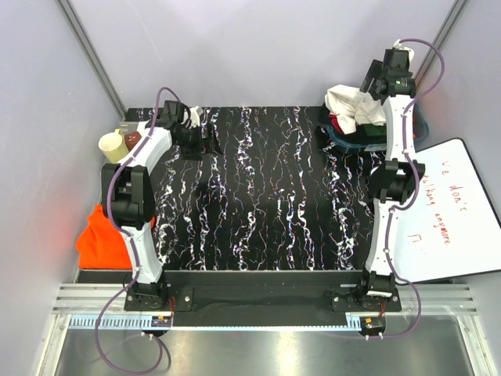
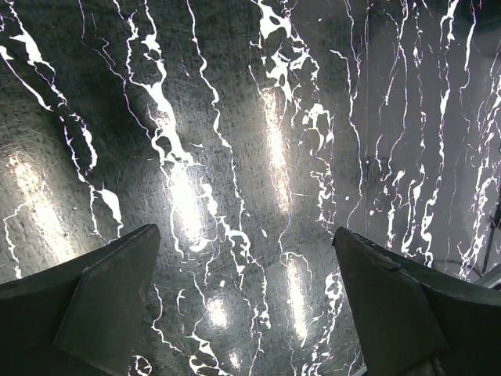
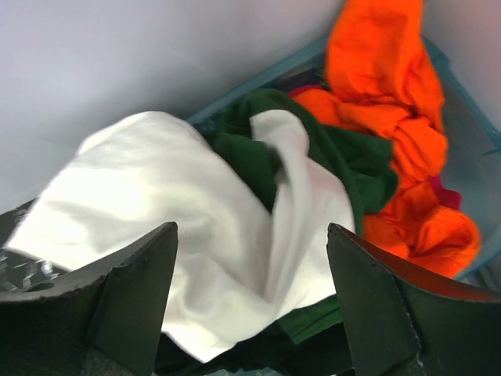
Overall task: Fold and stack the t-shirts
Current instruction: Grab the tshirt from the pile
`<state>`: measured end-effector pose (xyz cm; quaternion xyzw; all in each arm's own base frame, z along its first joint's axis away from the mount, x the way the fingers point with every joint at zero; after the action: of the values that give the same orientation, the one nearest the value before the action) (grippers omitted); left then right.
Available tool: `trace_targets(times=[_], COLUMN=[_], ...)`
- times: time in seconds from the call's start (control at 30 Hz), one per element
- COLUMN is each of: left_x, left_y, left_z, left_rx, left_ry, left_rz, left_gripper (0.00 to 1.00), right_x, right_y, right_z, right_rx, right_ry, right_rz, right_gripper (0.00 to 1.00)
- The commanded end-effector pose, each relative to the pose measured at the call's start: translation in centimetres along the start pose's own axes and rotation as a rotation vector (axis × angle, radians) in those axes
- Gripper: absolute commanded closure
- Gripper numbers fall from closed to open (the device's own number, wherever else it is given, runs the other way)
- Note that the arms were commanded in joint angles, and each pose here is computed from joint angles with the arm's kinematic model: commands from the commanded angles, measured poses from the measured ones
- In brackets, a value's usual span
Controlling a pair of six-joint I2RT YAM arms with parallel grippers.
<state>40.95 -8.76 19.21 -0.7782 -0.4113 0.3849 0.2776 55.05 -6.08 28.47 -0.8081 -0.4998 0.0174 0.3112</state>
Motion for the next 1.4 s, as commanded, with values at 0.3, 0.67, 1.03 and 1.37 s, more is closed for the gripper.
trace_targets(times=[0.3,0.67,1.03,1.37], left_x=[-0.6,-0.5,-0.7,-0.8], left_y=[-0.4,-0.2,-0.7,-0.8], left_z=[-0.4,-0.3,-0.3,-0.3], left_rx=[-0.029,-0.023,-0.023,-0.019], left_ry=[0.018,0.021,0.03,0.025], left_rz=[0.037,0.044,0.042,0.041], left_gripper=[0.01,0.01,0.01,0.01], right_x=[5.1,4.6,4.1,4.8], right_y=[-1.1,0.4,3.0,0.5], right_z=[3.6,5.4,6.4,3.6], right_rx=[0.124,0.167,0.127,0.052], right_ry=[-0.017,-0.031,-0.036,0.01], right_rz=[-0.207,-0.167,-0.093,-0.108], right_gripper=[0.27,0.26,0.27,1.0])
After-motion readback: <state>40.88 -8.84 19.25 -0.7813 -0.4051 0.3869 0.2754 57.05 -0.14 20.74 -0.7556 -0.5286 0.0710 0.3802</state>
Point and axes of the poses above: each gripper's point midway between its finger pads, its own y axis out along the fingers, its own x axis along the line the jaws close on, z = x × y, the point moved 10 cm from there along -y, back along the fingers, and after that the axes turned 14 degrees about y, right-handed, at the moved point
